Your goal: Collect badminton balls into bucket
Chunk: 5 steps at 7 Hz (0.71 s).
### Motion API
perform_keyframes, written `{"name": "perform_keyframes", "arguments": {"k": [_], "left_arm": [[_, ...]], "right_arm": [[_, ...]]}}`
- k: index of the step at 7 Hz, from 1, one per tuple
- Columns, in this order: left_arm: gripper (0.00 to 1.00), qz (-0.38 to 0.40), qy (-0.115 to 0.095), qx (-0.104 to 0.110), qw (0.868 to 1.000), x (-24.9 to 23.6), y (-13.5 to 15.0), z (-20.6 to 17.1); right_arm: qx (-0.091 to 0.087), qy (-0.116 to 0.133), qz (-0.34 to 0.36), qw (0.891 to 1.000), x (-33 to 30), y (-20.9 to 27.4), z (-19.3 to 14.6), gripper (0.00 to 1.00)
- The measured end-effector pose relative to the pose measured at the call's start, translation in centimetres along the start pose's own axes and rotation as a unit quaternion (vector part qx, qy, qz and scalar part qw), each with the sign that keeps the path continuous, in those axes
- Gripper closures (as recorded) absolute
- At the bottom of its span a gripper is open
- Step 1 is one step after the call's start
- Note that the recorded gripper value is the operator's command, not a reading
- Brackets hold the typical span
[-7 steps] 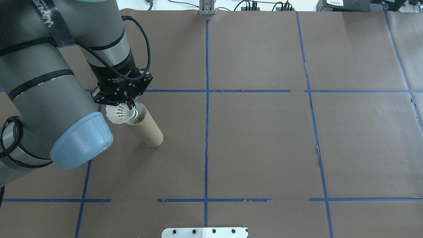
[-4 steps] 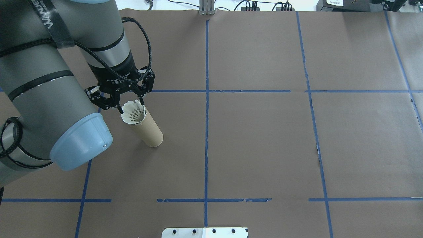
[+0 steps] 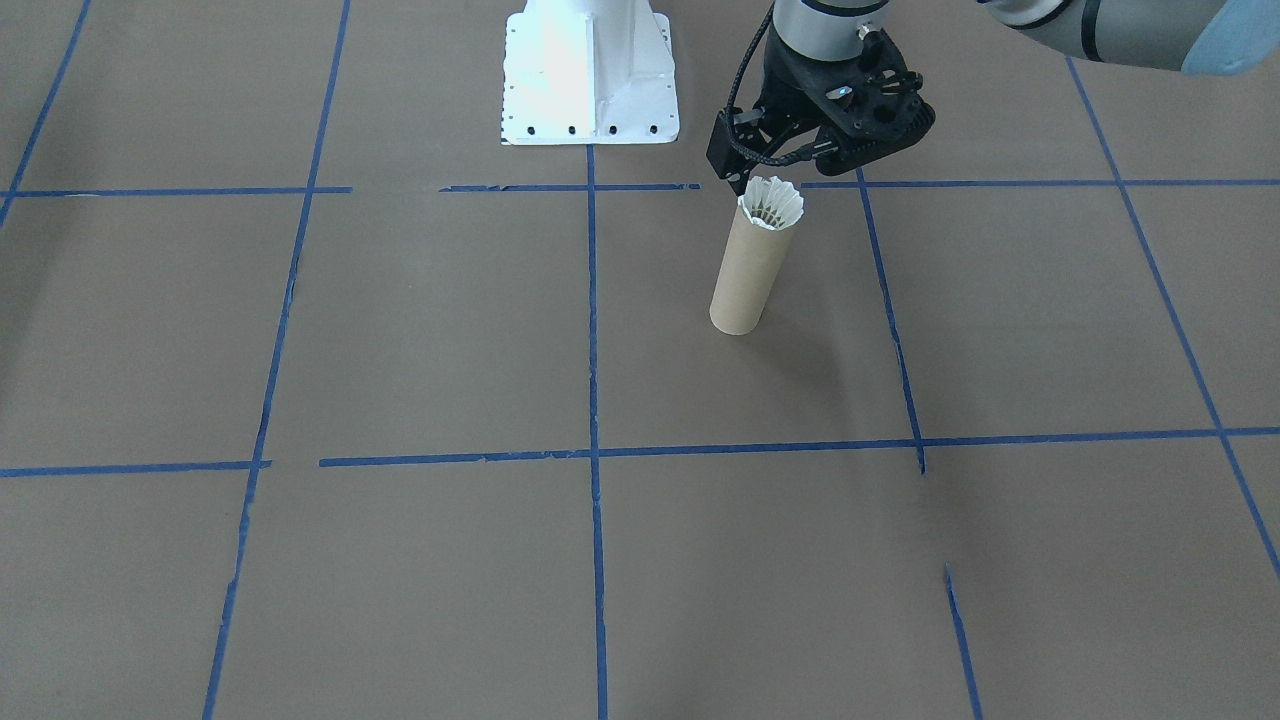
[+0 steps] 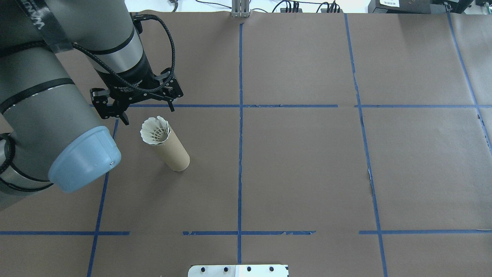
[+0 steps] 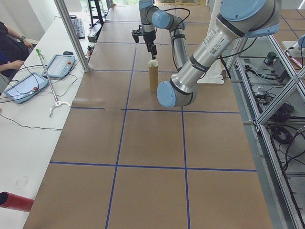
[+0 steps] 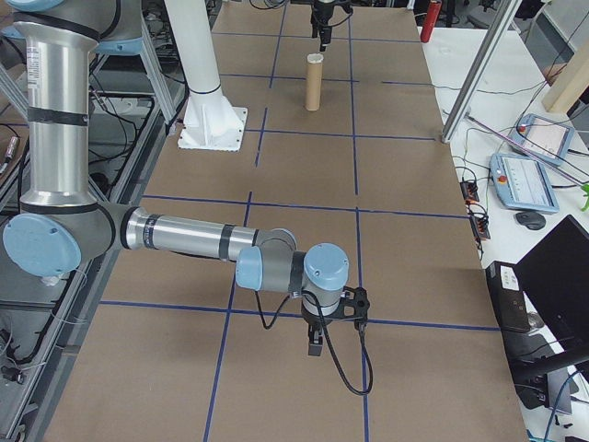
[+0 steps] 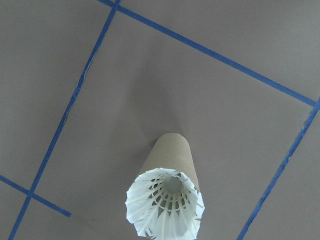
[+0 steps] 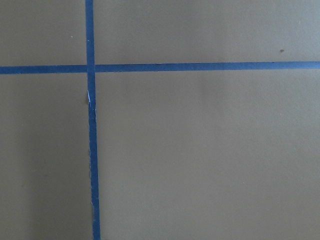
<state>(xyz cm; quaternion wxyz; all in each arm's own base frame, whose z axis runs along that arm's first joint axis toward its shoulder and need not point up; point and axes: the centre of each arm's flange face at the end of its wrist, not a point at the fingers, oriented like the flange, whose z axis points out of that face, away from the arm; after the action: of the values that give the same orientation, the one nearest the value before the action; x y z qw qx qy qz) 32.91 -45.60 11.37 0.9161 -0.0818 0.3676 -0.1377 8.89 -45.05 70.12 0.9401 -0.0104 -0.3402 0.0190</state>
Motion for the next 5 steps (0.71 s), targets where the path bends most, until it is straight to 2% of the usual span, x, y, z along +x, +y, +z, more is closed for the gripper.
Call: {"name": "perform_keyframes", "arguments": {"k": [2, 3, 5], "left_arm": [[0.0, 0.093, 0.009, 0.035, 0.995, -4.5, -5.1, -0.8], [0.0, 0.135, 0.003, 0.051, 0.99, -8.1, -8.1, -0.9], [0.0, 0.21, -0.029, 0.066, 0.975, -17.7, -14.4, -1.6]], "right_arm": [[0.0, 0.0, 0.0, 1.0, 0.0, 0.0, 0.0, 0.0], [0.0, 0.0, 0.0, 1.0, 0.0, 0.0, 0.0, 0.0], [0.0, 0.0, 0.0, 1.0, 0.0, 0.0, 0.0, 0.0]]}}
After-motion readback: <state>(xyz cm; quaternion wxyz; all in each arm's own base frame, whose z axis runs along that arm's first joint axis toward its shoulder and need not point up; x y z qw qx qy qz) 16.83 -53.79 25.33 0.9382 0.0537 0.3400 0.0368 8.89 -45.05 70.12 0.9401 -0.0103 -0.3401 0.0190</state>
